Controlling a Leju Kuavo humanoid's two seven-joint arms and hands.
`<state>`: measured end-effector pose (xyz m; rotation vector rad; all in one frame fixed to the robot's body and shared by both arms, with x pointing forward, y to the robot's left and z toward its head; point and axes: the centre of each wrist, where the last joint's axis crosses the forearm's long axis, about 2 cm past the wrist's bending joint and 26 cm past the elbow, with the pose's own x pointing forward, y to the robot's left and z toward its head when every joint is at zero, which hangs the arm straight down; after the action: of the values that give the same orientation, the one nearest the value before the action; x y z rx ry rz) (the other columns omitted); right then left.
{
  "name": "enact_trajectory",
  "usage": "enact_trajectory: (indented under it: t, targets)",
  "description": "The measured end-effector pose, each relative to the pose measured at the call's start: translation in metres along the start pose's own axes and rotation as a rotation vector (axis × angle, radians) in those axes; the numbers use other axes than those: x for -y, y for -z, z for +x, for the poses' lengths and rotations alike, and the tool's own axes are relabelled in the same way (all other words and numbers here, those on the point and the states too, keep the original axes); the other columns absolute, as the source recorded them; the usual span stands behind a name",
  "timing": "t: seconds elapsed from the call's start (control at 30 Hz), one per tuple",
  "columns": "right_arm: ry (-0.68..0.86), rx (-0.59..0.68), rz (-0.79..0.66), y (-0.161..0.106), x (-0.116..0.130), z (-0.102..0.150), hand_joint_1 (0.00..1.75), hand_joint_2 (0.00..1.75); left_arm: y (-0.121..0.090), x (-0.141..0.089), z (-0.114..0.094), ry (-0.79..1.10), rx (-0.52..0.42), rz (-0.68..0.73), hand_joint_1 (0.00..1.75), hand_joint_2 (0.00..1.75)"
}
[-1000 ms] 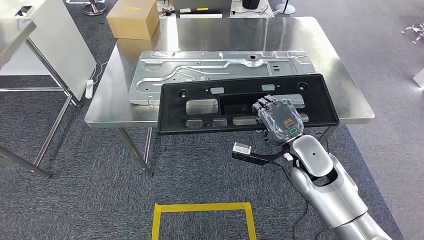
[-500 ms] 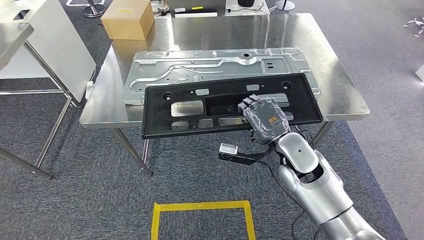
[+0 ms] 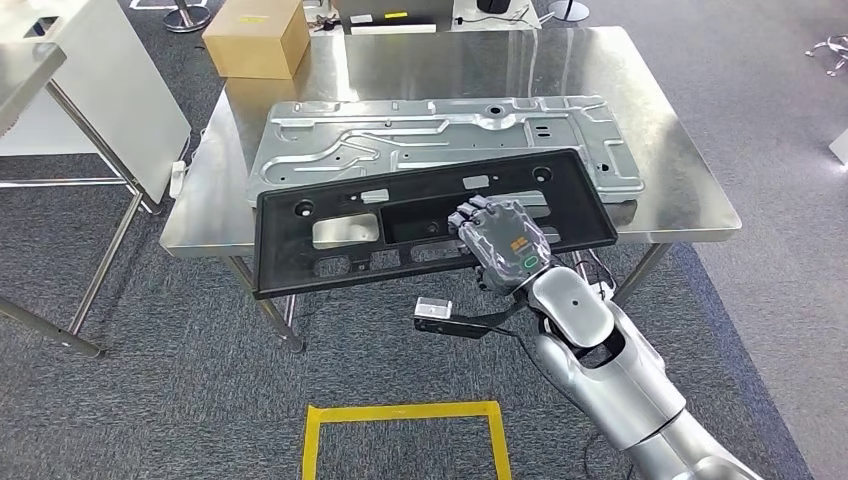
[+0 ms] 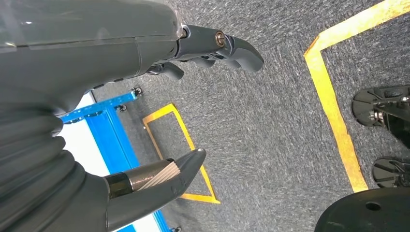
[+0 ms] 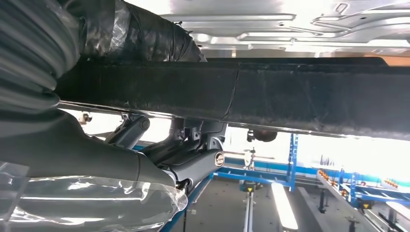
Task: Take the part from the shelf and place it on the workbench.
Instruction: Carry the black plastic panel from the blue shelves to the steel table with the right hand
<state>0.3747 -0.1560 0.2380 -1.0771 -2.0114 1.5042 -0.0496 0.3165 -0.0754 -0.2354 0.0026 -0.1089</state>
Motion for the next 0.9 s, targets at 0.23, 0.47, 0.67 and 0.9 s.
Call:
enact_trajectory:
  t: [0.23, 0.47, 0.67, 0.9]
  targets:
    - [0.003, 0.018, 0.003, 0.0024, 0.0001, 0.0061, 1.75, 1.75, -0.0003, -0.0002, -0.0004, 0.002, 0.001, 0.002, 0.00, 1.75]
    - [0.006, 0.017, 0.013, 0.0025, -0.0020, 0.0063, 1.75, 1.75, 0.0001, 0.0013, -0.0006, 0.003, 0.003, 0.002, 0.00, 1.75]
    - [0.007, 0.015, 0.023, 0.0009, -0.0047, 0.0060, 1.75, 1.75, -0.0006, -0.0008, -0.0003, 0.004, 0.004, 0.011, 0.00, 1.75]
    - [0.007, 0.014, 0.020, 0.0012, -0.0042, 0.0060, 1.75, 1.75, -0.0003, 0.0000, 0.0004, 0.005, 0.006, 0.011, 0.00, 1.75]
